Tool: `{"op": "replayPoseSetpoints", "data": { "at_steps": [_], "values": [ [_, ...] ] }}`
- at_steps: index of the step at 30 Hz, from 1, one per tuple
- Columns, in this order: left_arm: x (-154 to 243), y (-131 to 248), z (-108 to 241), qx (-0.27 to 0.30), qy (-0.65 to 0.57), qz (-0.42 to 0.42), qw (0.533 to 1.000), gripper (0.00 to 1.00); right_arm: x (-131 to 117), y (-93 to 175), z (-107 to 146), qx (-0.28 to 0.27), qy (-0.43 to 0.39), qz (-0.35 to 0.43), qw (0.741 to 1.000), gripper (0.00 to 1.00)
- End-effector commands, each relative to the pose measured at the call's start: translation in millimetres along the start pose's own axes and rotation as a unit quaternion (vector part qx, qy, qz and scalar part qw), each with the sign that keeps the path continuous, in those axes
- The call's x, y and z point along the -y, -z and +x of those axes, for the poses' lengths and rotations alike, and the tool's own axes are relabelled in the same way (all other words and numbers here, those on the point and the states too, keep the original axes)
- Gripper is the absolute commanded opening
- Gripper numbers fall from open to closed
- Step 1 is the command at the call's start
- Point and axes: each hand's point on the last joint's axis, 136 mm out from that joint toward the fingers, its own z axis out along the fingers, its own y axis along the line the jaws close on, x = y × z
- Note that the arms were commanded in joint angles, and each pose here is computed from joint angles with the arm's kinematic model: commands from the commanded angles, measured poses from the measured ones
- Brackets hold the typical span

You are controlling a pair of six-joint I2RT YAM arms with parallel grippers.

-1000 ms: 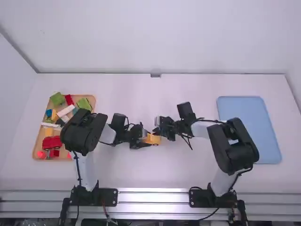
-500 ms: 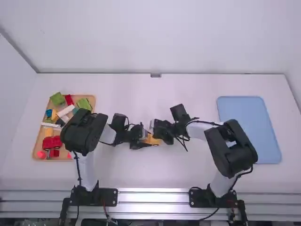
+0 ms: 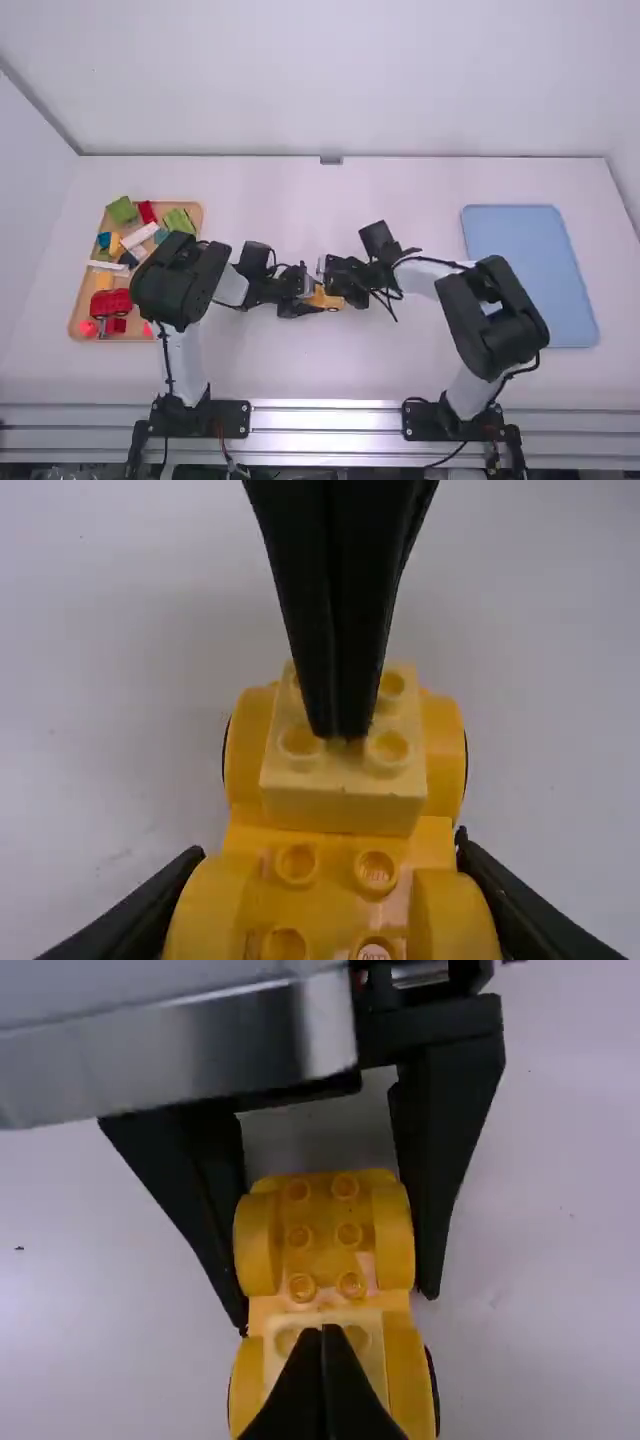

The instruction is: Assemble lego blocks to make yellow taxi

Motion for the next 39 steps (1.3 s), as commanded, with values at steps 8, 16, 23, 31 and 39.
{"op": "replayPoseSetpoints", "data": {
  "at_steps": [8, 16, 23, 31, 39],
  "values": [
    [6, 1, 28, -0.052, 0.031, -0.013, 0.998, 0.41, -5, -6, 51, -0.105, -0.043, 0.019, 0.993, 0.0],
    [3, 0, 26, -0.051, 0.027, -0.016, 0.998, 0.41, 27, 18, 1, 0.044, -0.016, 0.037, 0.998, 0.07],
    [-4, -1, 23, -0.052, 0.03, -0.014, 0.998, 0.42, 54, 56, -33, 0.139, 0.01, 0.052, 0.989, 1.0],
    [-6, -1, 22, -0.053, 0.032, -0.012, 0.998, 0.72, 59, 60, -34, 0.142, 0.0, 0.058, 0.988, 0.98],
    [-13, 7, 5, -0.035, 0.02, -0.019, 0.999, 0.99, 59, 61, -35, 0.142, 0.0, 0.058, 0.988, 0.98]
  ]
}}
